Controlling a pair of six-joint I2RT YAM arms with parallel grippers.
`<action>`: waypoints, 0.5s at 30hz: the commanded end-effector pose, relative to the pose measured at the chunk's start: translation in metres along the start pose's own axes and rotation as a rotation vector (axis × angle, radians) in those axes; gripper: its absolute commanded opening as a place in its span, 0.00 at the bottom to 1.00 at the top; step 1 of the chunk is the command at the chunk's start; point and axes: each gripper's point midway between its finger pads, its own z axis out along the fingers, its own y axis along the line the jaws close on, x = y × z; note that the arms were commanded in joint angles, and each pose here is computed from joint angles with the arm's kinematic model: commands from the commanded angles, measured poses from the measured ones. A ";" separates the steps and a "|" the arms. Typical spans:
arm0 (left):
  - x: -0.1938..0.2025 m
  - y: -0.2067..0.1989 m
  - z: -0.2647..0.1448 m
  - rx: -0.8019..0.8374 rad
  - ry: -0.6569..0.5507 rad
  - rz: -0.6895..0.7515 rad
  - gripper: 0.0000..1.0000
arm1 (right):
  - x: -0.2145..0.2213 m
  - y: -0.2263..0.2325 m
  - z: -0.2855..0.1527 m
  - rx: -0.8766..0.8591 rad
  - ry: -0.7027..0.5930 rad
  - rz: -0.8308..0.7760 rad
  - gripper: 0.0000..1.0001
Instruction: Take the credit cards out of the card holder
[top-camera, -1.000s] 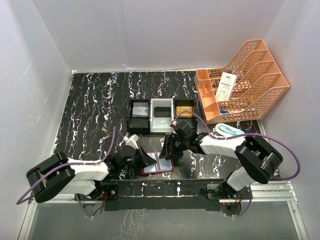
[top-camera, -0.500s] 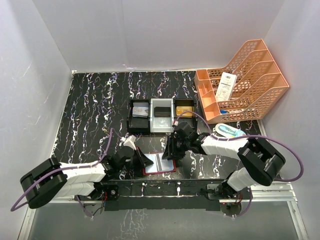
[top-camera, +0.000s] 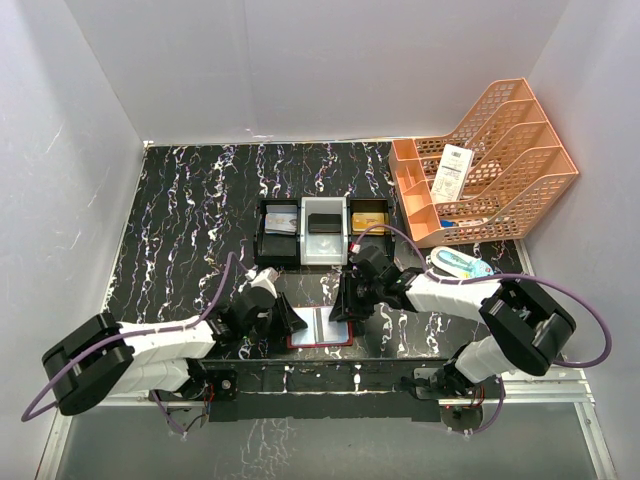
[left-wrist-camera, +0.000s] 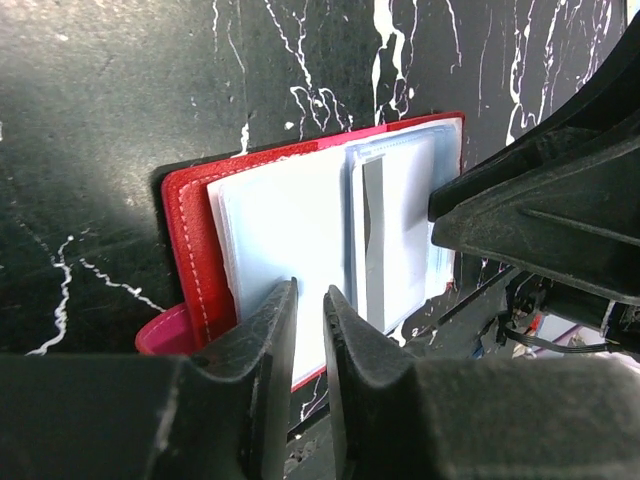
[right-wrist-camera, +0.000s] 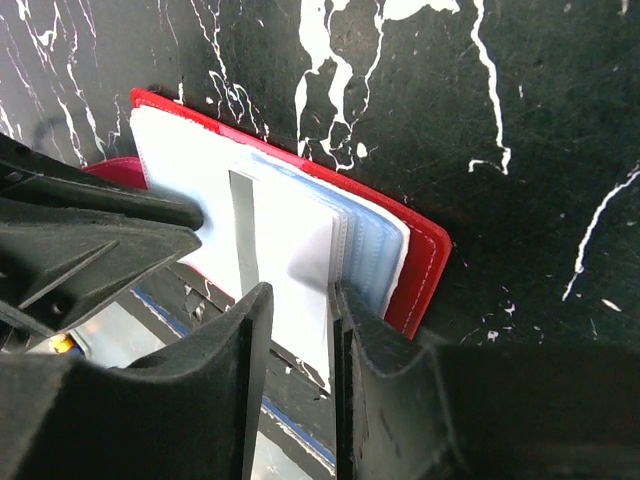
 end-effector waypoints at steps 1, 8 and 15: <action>0.012 0.018 0.005 -0.059 0.052 0.021 0.16 | -0.007 0.023 -0.006 -0.116 -0.042 -0.002 0.26; 0.018 0.026 0.008 -0.069 0.064 -0.005 0.09 | 0.000 0.030 -0.002 -0.118 -0.014 0.000 0.24; 0.020 0.029 0.008 -0.074 0.067 -0.016 0.07 | -0.004 0.034 0.001 -0.118 -0.037 0.016 0.27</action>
